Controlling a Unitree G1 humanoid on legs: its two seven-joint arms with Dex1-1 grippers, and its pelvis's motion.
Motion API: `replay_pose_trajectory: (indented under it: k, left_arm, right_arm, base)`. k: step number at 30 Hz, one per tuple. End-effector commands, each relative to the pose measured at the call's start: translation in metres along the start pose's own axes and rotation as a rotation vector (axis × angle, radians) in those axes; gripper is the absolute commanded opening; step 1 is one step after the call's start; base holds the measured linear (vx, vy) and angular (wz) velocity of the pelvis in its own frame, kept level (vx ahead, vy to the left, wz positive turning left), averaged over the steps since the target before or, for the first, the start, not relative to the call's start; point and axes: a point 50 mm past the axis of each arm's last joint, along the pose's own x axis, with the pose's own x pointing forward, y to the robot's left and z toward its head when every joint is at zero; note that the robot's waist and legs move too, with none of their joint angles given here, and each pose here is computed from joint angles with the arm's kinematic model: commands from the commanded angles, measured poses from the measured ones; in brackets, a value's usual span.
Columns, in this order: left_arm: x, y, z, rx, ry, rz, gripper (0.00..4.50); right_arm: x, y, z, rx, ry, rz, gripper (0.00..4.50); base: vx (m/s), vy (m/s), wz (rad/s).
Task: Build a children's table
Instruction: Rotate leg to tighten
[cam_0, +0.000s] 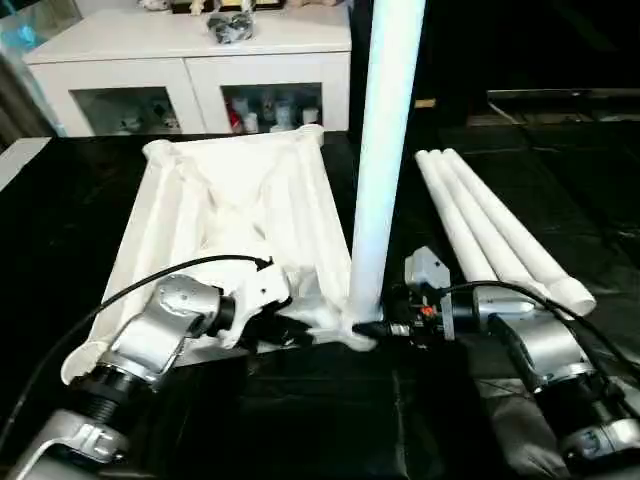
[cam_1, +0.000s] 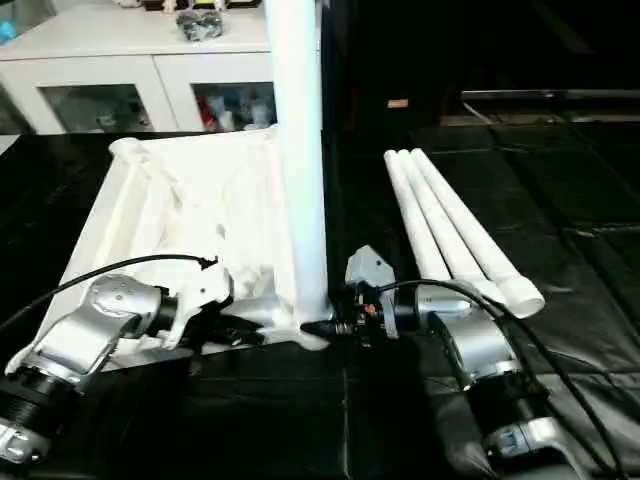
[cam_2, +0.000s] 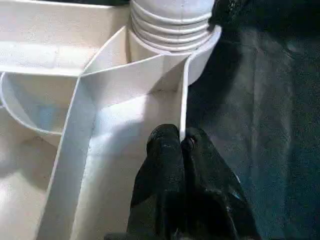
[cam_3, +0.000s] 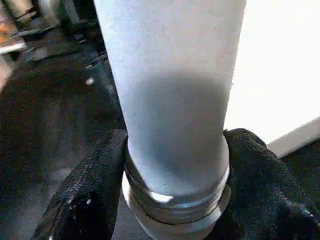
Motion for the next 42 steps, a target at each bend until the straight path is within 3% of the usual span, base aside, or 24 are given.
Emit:
replay_pose_trajectory:
  k: [1, 3, 11, 14, 15, 17, 22, 28, 37, 42]
  left_arm:
    - [0.009, 0.002, 0.02, -0.002, -0.07, 0.049, 0.0]
    - [0.022, 0.006, 0.035, -0.08, -0.123, 0.172, 0.0]
    - [0.036, 0.013, 0.056, -0.163, -0.191, 0.374, 0.0]
    - [0.038, 0.013, 0.059, -0.165, -0.195, 0.395, 0.0]
    - [0.039, 0.012, 0.059, -0.162, -0.191, 0.4, 0.0]
    - [0.039, 0.011, 0.058, -0.149, -0.178, 0.397, 0.0]
    - [0.032, 0.011, 0.051, -0.122, -0.151, 0.364, 0.0]
    - [0.019, 0.013, 0.036, -0.074, -0.104, 0.291, 0.0]
    - [-0.006, 0.009, 0.017, 0.057, -0.031, 0.071, 0.0]
    - [-0.013, 0.005, 0.011, 0.1, 0.002, -0.028, 0.0]
  right_arm:
    - [0.02, 0.008, -0.003, 0.04, -0.012, -0.038, 2.67]
    - [0.048, 0.007, 0.0, 0.14, -0.058, -0.216, 2.67]
    - [0.084, 0.011, 0.014, 0.204, -0.076, -0.369, 2.67]
    - [0.09, 0.015, 0.018, 0.179, -0.085, -0.356, 2.67]
    - [0.091, 0.017, 0.02, 0.178, -0.094, -0.347, 3.36]
    - [0.089, 0.017, 0.02, 0.182, -0.106, -0.347, 3.36]
    - [0.074, 0.011, 0.015, 0.151, -0.1, -0.355, 3.92]
    - [0.044, -0.001, 0.013, 0.123, -0.128, -0.307, 4.44]
    - [-0.005, -0.012, 0.011, -0.059, -0.025, -0.123, 4.44]
    - [-0.011, -0.011, 0.012, -0.095, 0.01, -0.046, 4.44]
  base:
    - [0.0, 0.0, 0.0]
    - [0.0, 0.0, 0.0]
    - [0.0, 0.0, 0.0]
    - [0.0, 0.0, 0.0]
    - [0.0, 0.0, 0.0]
    - [0.0, 0.0, 0.0]
    - [0.0, 0.0, 0.0]
    - [0.0, 0.0, 0.0]
    - [0.0, 0.0, 0.0]
    - [0.0, 0.0, 0.0]
